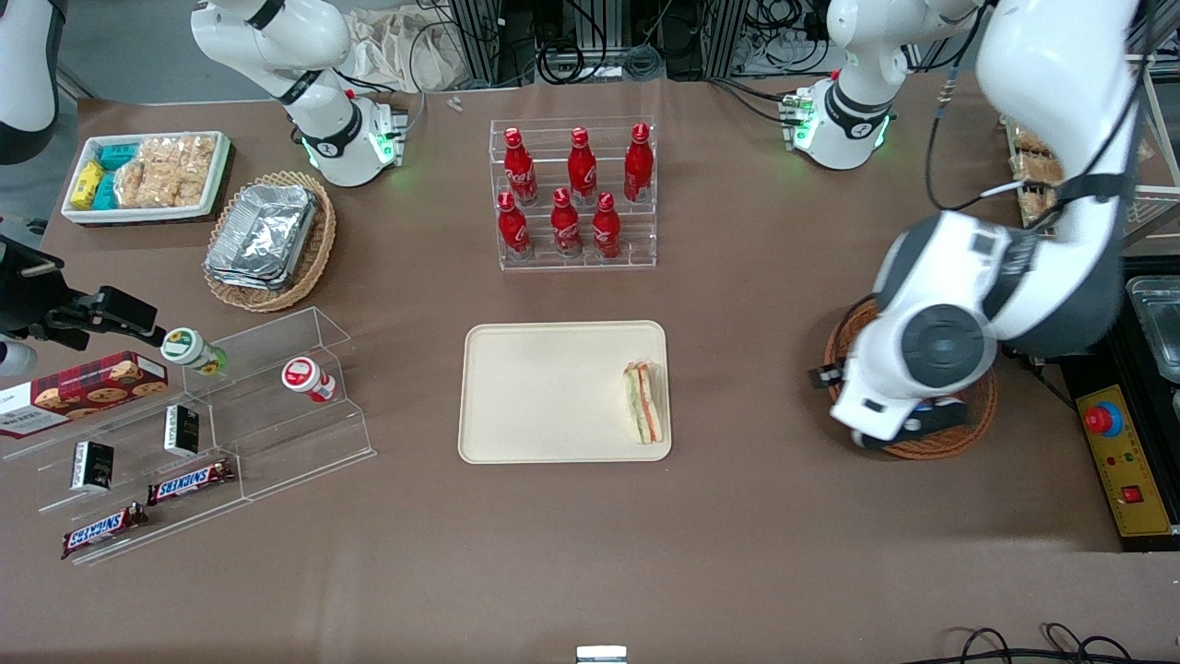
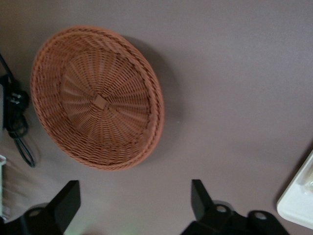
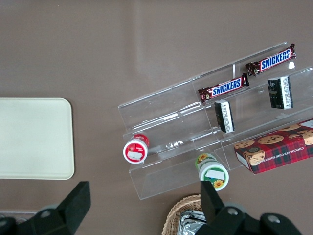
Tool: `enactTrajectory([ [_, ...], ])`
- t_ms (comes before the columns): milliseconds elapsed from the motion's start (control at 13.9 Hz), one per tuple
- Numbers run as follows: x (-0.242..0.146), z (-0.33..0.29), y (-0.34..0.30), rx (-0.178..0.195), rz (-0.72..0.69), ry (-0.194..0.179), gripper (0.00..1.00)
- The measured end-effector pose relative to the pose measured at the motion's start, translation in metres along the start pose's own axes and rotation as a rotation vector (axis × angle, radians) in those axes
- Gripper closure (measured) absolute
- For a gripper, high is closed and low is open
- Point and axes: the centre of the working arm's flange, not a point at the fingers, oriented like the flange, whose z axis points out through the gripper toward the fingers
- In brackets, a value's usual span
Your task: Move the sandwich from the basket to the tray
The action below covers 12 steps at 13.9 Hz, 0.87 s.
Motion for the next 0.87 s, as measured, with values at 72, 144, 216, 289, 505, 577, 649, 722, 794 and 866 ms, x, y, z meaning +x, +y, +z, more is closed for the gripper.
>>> enactTrajectory([
  [72, 0.002, -0.006, -0.012, -0.004, 0.023, 0.006, 0.0],
  [144, 0.004, -0.011, -0.022, -0.017, 0.043, 0.003, 0.0],
  [216, 0.005, -0.015, -0.033, -0.034, 0.065, -0.003, 0.0],
  [289, 0.007, -0.019, -0.044, -0.048, 0.089, -0.006, 0.0],
  [505, 0.011, -0.029, -0.073, -0.076, 0.128, -0.005, 0.0],
  [577, 0.011, -0.033, -0.08, -0.082, 0.144, 0.0, 0.0],
  [649, 0.012, -0.037, -0.09, -0.09, 0.164, 0.006, 0.0],
  [722, 0.013, -0.041, -0.101, -0.097, 0.19, 0.012, 0.0],
  [794, 0.015, -0.044, -0.114, -0.103, 0.221, 0.019, 0.0],
  [866, 0.017, -0.047, -0.128, -0.105, 0.254, 0.027, 0.0],
])
